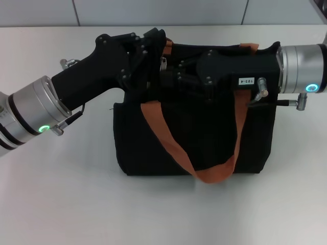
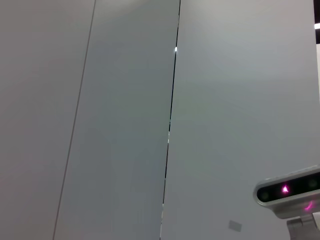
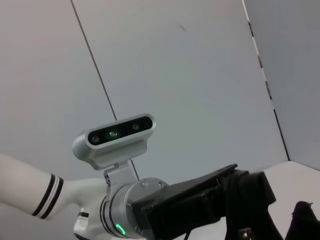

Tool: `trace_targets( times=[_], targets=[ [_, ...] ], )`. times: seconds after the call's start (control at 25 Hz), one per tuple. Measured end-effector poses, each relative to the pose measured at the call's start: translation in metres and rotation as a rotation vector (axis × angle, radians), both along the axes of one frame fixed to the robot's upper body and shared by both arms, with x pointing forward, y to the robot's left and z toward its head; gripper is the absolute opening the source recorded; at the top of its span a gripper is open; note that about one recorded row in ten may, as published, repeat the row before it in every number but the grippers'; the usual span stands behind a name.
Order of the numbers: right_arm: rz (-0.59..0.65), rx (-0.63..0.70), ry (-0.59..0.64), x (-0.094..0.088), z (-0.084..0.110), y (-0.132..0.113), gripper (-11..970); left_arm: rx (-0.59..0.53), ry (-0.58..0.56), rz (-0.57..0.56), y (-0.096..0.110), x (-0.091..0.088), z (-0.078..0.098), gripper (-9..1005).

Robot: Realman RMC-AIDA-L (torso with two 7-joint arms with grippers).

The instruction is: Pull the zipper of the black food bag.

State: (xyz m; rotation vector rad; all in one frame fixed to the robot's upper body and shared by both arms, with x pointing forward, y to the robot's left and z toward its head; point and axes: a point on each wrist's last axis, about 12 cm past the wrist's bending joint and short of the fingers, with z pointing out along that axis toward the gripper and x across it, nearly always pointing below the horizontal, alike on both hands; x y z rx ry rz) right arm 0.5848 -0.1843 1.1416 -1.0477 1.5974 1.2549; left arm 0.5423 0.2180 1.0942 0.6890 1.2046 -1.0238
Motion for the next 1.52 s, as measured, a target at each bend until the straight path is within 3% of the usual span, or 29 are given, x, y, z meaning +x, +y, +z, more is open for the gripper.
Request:
trace_targets(
  times=[1.52],
  targets=[
    [-0.015,0.019,0.103,0.0007,-0.0007,0.0031,36,-0.014,-0.003,-0.015,-0.0026,-0.0023,0.0001,29]
  ],
)
